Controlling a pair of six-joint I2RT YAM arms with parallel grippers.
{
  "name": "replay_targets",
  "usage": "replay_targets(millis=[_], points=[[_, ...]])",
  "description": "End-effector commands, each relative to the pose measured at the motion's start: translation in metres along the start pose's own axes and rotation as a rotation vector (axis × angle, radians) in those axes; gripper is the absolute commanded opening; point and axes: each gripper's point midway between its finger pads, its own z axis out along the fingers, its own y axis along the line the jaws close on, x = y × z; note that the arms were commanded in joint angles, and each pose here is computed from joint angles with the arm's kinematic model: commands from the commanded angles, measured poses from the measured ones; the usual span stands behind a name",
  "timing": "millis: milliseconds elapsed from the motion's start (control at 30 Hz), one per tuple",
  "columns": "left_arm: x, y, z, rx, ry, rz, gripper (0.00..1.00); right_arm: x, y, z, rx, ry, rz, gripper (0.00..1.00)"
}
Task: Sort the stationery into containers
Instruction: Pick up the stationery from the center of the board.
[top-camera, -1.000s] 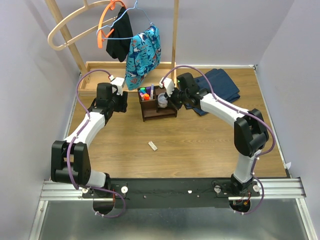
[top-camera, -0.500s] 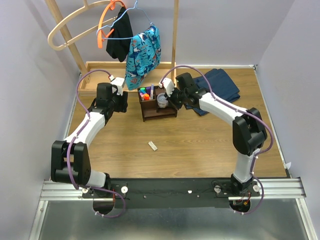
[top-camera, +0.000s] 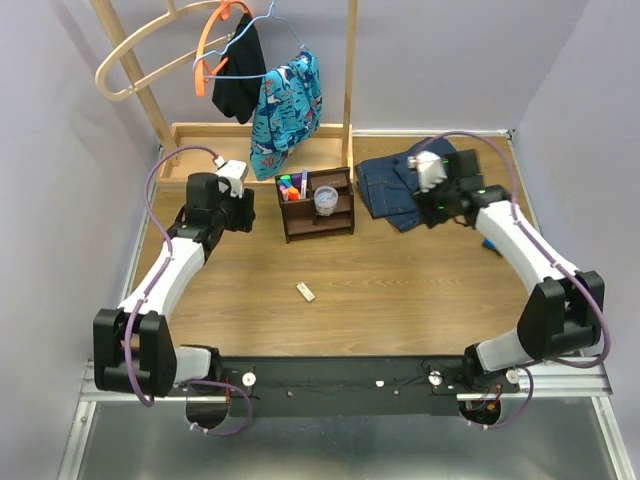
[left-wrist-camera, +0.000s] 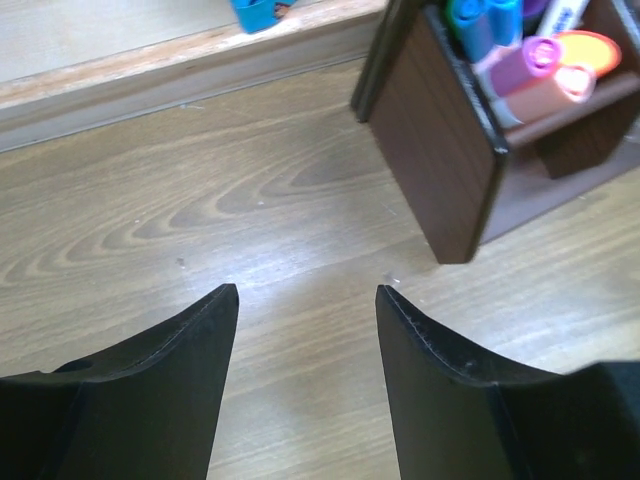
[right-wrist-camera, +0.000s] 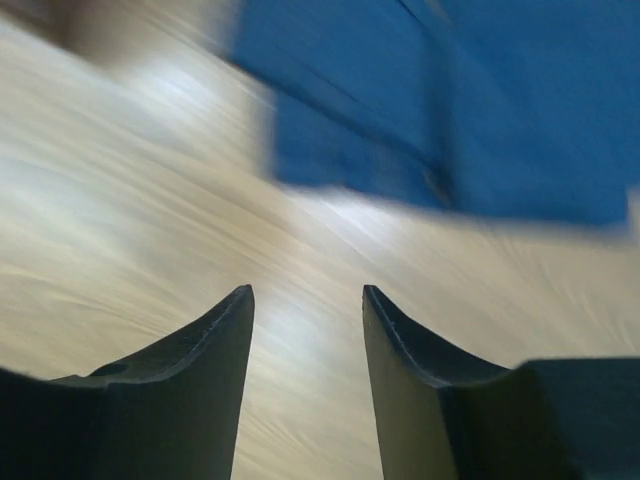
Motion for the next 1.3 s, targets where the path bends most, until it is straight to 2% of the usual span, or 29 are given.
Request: replay_targets(millis=[0, 67, 167, 367, 667, 1267], points=[[0.012, -0.015, -0.012, 0.079, 0.000, 0.001, 0.67, 0.102, -0.041, -0.020, -0.008, 0.321, -0.016, 0.61], [0.016, -0.017, -0.014, 0.089, 0.001, -0.004, 0.67, 0.116, -0.053, -0.025, -0.005, 0.380, -0.095, 0.63], [0.019, -0.021, -0.015, 0.102, 0.001, -0.011, 0.67, 0.128, -0.067, -0.026, -0.003, 0.445, -0.127, 0.64], [0.021, -0.022, -0.018, 0.105, -0.007, -0.011, 0.67, 0.151, -0.095, -0.020, 0.017, 0.596, -0.109, 0.66], [0.025, -0.019, -0.021, 0.097, -0.007, -0.016, 0.67, 0.165, -0.138, -0.005, 0.069, 0.656, -0.102, 0.67], [0.028, -0.012, -0.016, 0.090, 0.000, -0.040, 0.67, 0.193, -0.155, 0.014, 0.055, 0.731, -0.062, 0.61]])
